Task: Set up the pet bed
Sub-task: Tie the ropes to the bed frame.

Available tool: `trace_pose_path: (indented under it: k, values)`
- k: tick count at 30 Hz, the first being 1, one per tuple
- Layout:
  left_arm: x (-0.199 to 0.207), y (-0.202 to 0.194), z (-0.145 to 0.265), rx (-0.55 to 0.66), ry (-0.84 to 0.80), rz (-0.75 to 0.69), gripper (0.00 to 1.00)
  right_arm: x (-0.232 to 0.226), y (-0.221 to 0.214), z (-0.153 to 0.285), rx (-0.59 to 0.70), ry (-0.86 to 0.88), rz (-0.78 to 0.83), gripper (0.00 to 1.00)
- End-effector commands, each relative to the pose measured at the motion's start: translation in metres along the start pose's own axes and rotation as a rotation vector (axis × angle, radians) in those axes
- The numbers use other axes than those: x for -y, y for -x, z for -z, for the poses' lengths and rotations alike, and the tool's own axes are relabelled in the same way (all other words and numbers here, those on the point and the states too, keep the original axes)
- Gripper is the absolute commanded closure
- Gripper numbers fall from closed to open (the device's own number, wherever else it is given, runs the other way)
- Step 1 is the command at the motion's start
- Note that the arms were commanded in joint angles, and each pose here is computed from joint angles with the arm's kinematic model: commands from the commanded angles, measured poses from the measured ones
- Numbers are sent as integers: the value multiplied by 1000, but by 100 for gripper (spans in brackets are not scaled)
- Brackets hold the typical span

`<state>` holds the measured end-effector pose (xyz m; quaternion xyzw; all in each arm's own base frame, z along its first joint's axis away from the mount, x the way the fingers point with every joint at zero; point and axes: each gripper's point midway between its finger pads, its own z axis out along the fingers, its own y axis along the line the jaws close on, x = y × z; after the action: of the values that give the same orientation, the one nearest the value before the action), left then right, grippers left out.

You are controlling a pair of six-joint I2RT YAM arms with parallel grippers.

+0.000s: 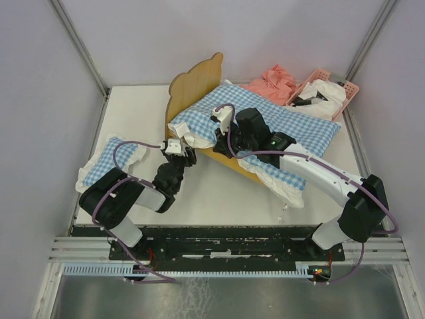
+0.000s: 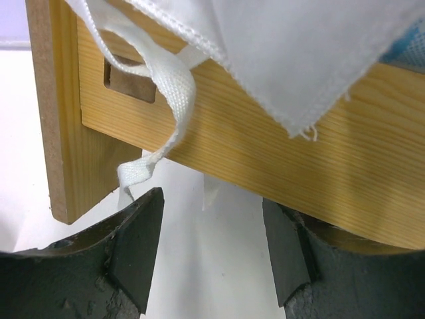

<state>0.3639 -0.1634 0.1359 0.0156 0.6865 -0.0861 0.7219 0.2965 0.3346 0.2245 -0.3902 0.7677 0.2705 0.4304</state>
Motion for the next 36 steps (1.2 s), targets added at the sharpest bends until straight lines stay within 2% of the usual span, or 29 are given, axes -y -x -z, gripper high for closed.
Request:
trace_pose_path:
  k: [1, 4, 6, 8, 11, 13, 21, 29, 34, 35, 36]
  values:
    - [12, 50, -16, 205, -29, -6, 33, -11, 93, 38, 299, 15, 91, 98]
    - [8, 54, -19, 230, -2, -16, 37, -12, 91, 38, 294, 19, 90, 98]
    - [8, 57, -21, 246, -3, -27, 44, -12, 89, 39, 290, 19, 89, 98]
    - [12, 58, -21, 253, -24, -35, 57, -12, 88, 39, 289, 19, 89, 98]
    - [15, 56, -16, 247, -55, -27, 85, -11, 87, 37, 291, 11, 86, 98]
    - [14, 53, -9, 234, -67, -2, 96, -7, 86, 36, 295, -8, 83, 98]
    - [10, 13, 21, 39, -109, 66, 97, 9, 72, 26, 271, -60, 90, 98]
    - [-15, 3, 32, -17, 5, 64, 97, 6, 68, 34, 272, -22, 105, 98]
    - [-25, 4, 36, -50, 70, 125, 97, 7, 64, 51, 255, -12, 144, 98]
    - [-27, 4, 37, -64, 90, 142, 95, 6, 63, 53, 249, -2, 157, 98]
    - [-29, 0, 39, -94, 103, 156, 90, 4, 60, 54, 236, 9, 164, 98]
